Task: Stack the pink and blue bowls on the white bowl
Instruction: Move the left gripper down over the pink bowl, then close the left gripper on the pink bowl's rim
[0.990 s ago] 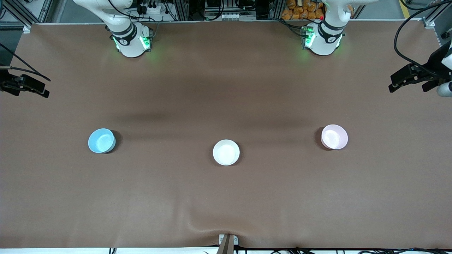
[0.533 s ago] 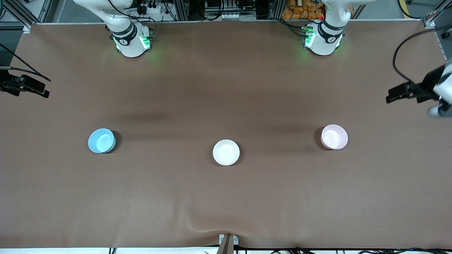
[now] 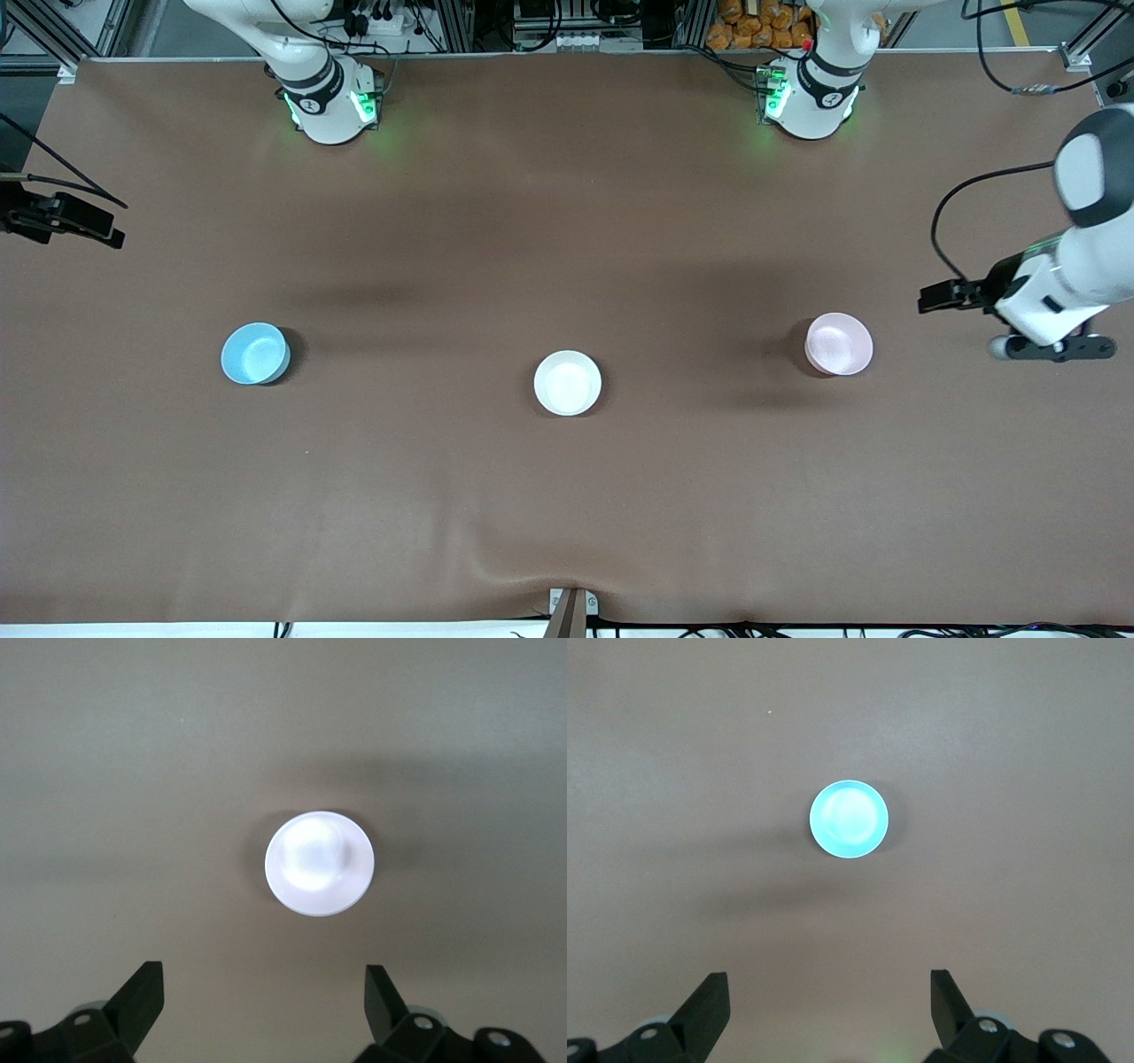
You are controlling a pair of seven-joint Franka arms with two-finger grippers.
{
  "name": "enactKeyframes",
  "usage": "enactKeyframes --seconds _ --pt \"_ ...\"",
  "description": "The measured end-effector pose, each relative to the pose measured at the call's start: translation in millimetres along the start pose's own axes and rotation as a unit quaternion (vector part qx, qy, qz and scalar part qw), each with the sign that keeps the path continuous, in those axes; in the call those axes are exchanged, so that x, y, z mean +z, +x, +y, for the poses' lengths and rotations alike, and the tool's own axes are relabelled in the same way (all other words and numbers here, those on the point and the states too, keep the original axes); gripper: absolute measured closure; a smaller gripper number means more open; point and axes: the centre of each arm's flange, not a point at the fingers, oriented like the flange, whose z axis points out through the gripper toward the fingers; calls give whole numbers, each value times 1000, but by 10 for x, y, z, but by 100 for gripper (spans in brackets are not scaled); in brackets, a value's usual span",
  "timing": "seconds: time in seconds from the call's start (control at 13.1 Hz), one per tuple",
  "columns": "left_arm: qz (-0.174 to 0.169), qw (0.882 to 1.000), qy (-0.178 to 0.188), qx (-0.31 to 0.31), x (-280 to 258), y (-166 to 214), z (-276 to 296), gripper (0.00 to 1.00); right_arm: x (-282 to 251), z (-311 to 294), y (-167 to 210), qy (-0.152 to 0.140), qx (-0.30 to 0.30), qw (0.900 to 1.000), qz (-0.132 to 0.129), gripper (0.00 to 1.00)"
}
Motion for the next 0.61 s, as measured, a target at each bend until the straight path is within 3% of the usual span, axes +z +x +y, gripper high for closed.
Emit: enactKeyframes --seconds 0.3,0.61 --pt "15 1000 2 4 922 106 -39 0 17 8 7 0 0 1000 -2 0" --pt "14 1000 3 16 1432 208 -57 0 36 6 14 0 0 1000 -4 0"
